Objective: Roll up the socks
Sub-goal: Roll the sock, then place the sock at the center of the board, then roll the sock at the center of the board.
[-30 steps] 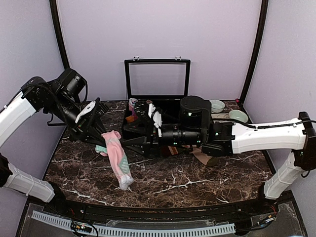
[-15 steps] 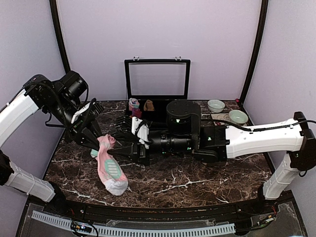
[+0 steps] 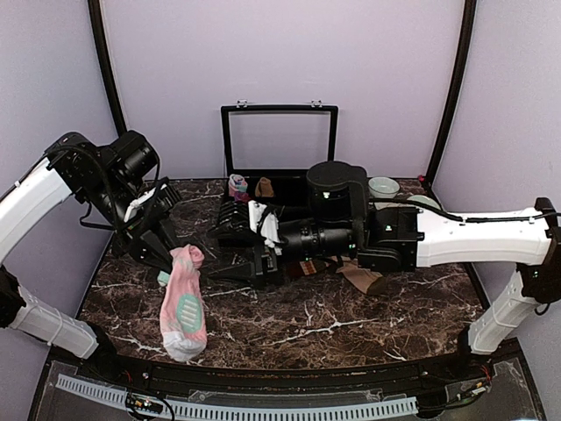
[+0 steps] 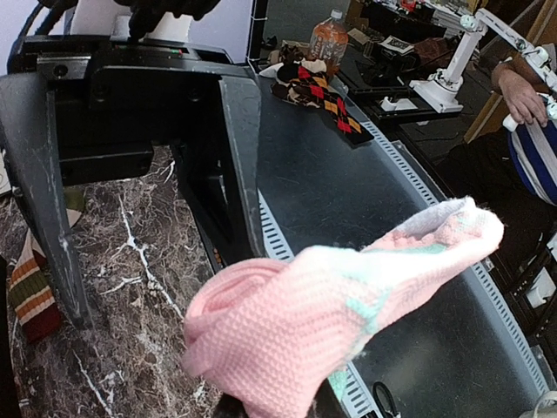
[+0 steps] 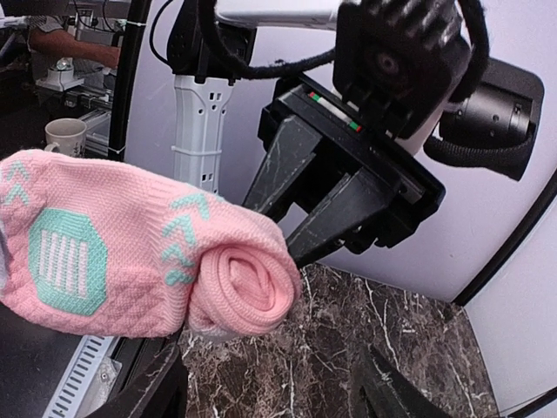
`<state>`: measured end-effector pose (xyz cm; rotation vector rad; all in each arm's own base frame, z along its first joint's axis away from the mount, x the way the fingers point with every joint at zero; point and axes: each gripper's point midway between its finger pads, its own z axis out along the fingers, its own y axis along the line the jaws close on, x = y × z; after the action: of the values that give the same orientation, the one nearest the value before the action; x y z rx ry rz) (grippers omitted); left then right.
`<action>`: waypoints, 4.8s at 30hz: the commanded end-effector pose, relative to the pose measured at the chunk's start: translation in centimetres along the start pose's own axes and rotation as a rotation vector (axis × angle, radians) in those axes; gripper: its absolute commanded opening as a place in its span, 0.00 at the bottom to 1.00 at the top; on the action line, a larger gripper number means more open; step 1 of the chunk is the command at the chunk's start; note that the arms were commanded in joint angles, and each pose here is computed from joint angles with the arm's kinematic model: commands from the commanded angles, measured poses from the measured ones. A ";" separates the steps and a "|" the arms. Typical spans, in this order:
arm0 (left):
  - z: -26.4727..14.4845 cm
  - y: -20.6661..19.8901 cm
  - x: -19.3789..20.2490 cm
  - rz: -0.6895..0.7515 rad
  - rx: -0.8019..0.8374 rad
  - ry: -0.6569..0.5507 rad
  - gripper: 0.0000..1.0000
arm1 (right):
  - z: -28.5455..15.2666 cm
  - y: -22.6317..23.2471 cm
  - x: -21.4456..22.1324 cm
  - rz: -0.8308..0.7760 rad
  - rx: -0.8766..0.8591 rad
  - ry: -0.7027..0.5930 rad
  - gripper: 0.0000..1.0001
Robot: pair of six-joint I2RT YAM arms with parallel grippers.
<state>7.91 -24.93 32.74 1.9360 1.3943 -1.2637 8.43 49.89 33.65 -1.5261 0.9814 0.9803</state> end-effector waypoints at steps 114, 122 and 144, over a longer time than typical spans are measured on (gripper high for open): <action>12.4 11.3 25.3 0.248 -0.446 0.649 0.47 | -0.7 3.2 36.4 1.900 0.321 0.560 0.00; 11.9 11.3 27.0 0.244 -0.472 0.667 0.57 | -0.4 3.0 36.1 1.897 0.312 0.554 0.00; 12.7 10.0 29.8 0.073 -0.299 0.670 0.47 | -1.4 3.6 36.4 1.848 0.317 0.591 0.12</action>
<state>16.61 -27.35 2.82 2.1112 1.4965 -0.2794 18.46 47.44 2.33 -0.2636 2.7803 1.5451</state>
